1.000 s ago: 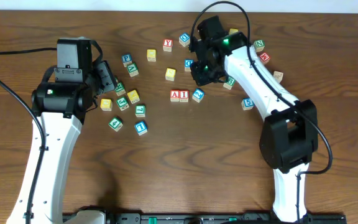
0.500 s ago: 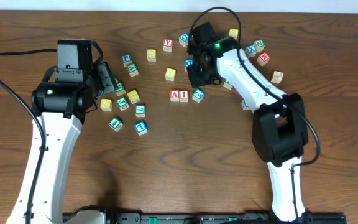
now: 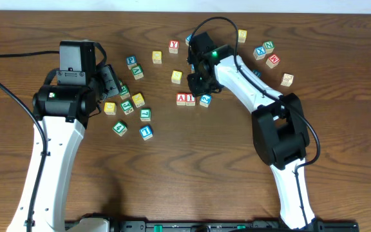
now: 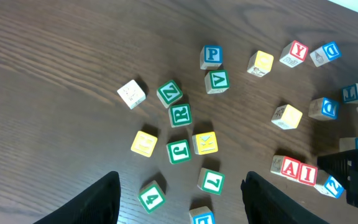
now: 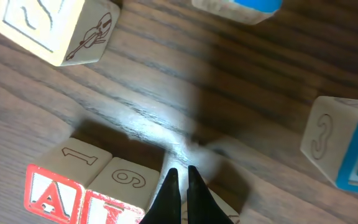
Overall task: Spell out AI2
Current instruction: 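Move the right gripper down to the '2' block right of 'I'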
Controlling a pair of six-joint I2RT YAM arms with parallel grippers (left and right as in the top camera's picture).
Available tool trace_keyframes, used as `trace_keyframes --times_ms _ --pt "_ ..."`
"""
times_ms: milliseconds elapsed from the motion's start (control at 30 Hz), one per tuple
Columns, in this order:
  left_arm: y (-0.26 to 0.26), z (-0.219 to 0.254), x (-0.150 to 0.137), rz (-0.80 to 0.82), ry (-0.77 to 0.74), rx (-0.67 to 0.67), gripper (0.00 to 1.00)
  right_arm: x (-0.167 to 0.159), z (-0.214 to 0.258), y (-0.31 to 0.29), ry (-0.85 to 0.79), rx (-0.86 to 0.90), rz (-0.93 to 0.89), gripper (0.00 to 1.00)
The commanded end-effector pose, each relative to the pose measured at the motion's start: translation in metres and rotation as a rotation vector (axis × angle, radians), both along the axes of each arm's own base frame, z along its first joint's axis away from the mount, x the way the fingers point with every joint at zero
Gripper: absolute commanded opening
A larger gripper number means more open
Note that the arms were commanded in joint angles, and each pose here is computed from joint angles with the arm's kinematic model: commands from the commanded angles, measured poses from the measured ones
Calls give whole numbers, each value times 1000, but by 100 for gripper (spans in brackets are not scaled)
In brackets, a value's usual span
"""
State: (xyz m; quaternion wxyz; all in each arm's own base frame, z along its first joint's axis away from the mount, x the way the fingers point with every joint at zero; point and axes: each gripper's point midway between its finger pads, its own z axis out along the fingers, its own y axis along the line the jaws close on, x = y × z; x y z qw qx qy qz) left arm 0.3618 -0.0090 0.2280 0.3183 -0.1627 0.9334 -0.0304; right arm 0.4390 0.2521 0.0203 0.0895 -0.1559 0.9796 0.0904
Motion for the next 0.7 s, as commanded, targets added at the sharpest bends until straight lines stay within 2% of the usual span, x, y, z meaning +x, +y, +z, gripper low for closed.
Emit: trace_keyframes --times_ms 0,433,667 --pt "2 2 1 9 -3 -1 62 4 3 -4 -16 -23 -25 1" --pt "2 2 1 9 -3 -1 62 -7 0 -20 46 -55 -50 1" --pt "2 2 1 9 -2 -1 62 3 16 -38 28 -43 -92 1"
